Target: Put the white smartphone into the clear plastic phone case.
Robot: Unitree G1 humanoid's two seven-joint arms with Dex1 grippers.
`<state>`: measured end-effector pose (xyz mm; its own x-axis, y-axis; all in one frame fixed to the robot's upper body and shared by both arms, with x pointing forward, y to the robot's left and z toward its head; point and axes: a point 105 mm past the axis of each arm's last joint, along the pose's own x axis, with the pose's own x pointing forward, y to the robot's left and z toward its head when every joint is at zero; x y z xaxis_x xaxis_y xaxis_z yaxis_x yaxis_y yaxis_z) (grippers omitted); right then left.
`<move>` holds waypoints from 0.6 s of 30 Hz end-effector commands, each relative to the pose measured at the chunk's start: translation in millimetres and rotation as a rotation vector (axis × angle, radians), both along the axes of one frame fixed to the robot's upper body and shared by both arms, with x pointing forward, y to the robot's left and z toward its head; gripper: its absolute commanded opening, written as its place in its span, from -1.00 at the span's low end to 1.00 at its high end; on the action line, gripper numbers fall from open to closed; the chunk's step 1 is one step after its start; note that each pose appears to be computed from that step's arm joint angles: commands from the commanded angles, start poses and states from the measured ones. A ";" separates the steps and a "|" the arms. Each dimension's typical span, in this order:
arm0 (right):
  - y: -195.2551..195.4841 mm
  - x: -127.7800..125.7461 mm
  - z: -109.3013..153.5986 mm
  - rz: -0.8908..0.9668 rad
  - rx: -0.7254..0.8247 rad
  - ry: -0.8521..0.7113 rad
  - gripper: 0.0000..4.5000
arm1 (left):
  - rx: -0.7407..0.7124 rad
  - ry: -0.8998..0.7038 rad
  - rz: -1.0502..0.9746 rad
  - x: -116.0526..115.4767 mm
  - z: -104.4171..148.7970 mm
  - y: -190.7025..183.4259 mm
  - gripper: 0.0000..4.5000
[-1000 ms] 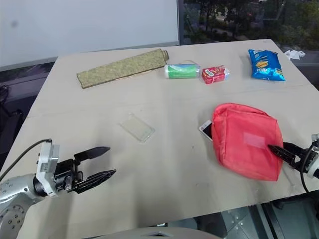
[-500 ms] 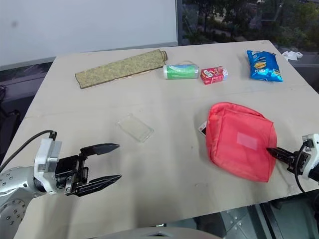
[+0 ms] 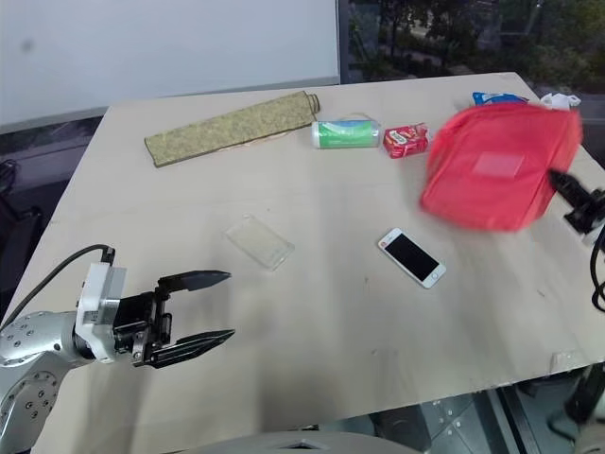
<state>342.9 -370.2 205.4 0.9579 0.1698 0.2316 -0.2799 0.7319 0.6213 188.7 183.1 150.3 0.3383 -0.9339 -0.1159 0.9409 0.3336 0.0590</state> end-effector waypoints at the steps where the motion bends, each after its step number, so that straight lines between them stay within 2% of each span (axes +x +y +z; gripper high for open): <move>1: -30.6 4.9 -0.7 -0.181 0.014 0.036 -0.52 | 0.001 -0.027 -0.003 1.2 3.0 -5.2 1.00; 5: -17.9 0.1 -30.5 -0.072 -0.194 0.146 0.15 | 0.003 -0.036 0.036 5.0 2.1 -6.6 1.00; 9: -3.0 -24.2 -56.7 0.141 -0.258 0.253 0.99 | 0.012 -0.042 0.083 8.7 0.4 -7.4 1.00; 13: 30.1 -71.5 -82.5 0.502 -0.412 0.371 0.99 | 0.068 -0.067 0.155 20.7 -3.5 0.3 1.00; 16: 74.8 -104.5 -74.8 0.805 -0.470 0.328 0.99 | 0.159 -0.091 0.202 40.7 -11.3 14.3 1.00; 18: 101.9 -113.4 -68.6 0.905 -0.564 0.263 0.99 | 0.242 -0.122 0.187 52.9 -18.5 22.1 1.00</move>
<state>231.5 -293.5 111.7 0.5179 0.7915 -0.3244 -0.6331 0.6097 0.4770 235.5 200.0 134.9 0.5312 -0.8145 -0.2334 0.8458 0.4937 0.2024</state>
